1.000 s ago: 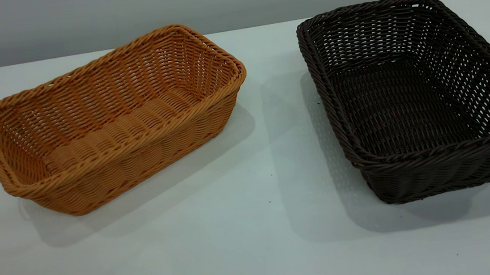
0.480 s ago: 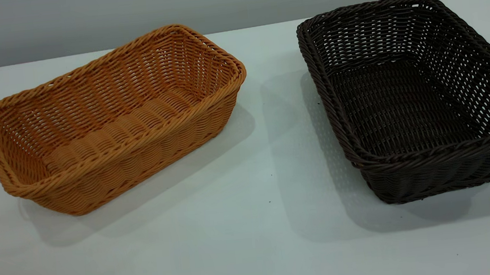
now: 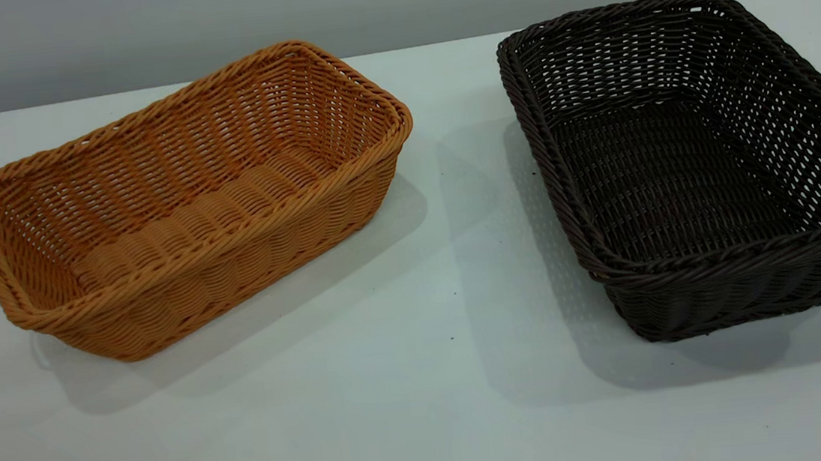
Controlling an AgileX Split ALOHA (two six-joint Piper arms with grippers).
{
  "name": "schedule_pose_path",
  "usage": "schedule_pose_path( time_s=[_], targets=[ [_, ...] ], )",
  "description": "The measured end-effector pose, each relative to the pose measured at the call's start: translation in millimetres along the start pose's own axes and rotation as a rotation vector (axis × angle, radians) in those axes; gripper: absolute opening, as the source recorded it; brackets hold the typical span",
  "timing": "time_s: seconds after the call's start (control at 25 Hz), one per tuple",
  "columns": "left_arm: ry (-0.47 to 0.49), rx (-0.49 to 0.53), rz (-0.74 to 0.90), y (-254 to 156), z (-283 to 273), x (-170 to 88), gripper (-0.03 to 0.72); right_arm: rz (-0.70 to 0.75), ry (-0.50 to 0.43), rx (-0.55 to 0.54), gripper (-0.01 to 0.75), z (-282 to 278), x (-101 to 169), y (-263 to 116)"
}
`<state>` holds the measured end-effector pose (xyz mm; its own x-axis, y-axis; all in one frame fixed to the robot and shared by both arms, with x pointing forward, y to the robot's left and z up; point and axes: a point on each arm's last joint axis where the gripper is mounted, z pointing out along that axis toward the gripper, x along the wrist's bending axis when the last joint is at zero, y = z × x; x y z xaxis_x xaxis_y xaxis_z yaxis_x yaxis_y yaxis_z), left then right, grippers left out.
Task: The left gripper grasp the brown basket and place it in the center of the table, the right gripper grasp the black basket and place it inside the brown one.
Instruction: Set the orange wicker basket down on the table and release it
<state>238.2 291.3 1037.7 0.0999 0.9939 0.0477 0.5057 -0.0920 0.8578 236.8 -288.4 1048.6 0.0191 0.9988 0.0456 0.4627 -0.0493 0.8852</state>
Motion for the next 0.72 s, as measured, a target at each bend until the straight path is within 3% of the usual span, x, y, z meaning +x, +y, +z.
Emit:
schedule_pose_path(
  time_s=[0.72],
  targets=[
    [-0.002, 0.000, -0.002, 0.0, 0.0, -0.2, -0.001, 0.004, 0.007, -0.001, 0.002, 0.0, 0.7, 0.1]
  ],
)
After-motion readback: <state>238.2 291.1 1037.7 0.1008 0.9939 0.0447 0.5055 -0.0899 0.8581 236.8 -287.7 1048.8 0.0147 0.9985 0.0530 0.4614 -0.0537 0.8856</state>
